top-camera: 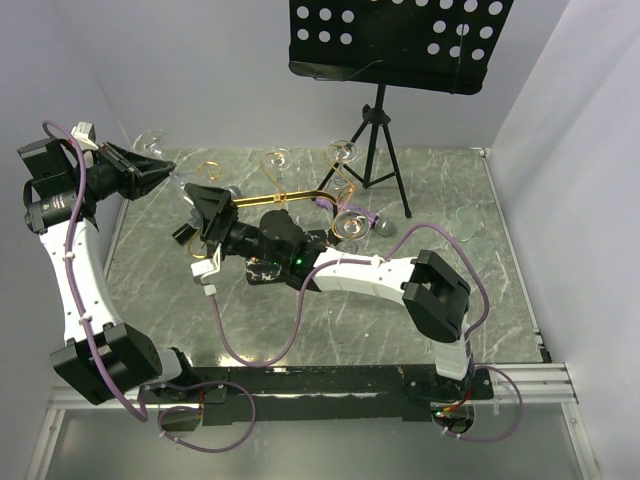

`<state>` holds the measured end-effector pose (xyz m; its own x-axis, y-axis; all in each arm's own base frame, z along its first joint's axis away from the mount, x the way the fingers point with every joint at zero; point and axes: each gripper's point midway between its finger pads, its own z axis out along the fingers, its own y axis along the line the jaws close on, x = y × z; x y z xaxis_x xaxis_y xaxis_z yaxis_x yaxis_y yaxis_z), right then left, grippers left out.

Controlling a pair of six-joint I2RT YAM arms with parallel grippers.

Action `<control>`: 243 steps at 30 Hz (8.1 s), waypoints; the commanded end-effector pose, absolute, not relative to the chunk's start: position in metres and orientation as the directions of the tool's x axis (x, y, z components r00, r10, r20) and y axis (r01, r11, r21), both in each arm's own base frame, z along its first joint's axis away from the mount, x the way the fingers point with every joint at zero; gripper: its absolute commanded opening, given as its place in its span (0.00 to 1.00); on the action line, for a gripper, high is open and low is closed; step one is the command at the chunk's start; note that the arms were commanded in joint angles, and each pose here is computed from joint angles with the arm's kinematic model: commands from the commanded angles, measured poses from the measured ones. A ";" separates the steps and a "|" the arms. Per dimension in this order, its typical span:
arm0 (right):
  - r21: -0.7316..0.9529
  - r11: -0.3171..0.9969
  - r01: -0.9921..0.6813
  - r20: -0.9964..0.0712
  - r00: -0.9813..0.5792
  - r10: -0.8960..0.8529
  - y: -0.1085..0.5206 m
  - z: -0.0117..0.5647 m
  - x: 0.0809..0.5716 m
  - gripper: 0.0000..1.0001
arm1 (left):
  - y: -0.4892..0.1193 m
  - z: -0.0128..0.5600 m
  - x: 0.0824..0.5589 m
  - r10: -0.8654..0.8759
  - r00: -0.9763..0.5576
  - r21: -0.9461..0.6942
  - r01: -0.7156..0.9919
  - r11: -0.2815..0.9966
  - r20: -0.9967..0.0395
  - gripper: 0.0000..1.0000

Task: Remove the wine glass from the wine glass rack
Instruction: Place the wine glass at the center of the board, then pick up the wine glass from the wine rack.

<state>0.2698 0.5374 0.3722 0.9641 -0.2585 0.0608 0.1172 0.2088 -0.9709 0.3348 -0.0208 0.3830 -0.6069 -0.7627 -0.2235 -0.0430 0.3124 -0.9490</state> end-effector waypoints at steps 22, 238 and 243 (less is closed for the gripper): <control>-0.959 0.252 0.131 0.085 0.979 -0.188 0.524 0.424 0.243 0.71 | -0.023 0.405 0.329 -0.762 -0.571 -0.937 0.034 0.348 -0.304 0.05; -0.099 0.222 -0.970 -0.994 0.088 -0.058 0.214 0.247 0.240 0.71 | -0.047 0.348 0.352 0.234 -0.408 -0.015 0.520 0.854 -0.882 0.82; -0.135 0.204 -0.970 -0.991 0.131 -0.035 0.223 0.244 0.239 0.66 | -0.042 0.346 0.353 0.245 -0.427 -0.004 0.503 0.864 -0.870 0.82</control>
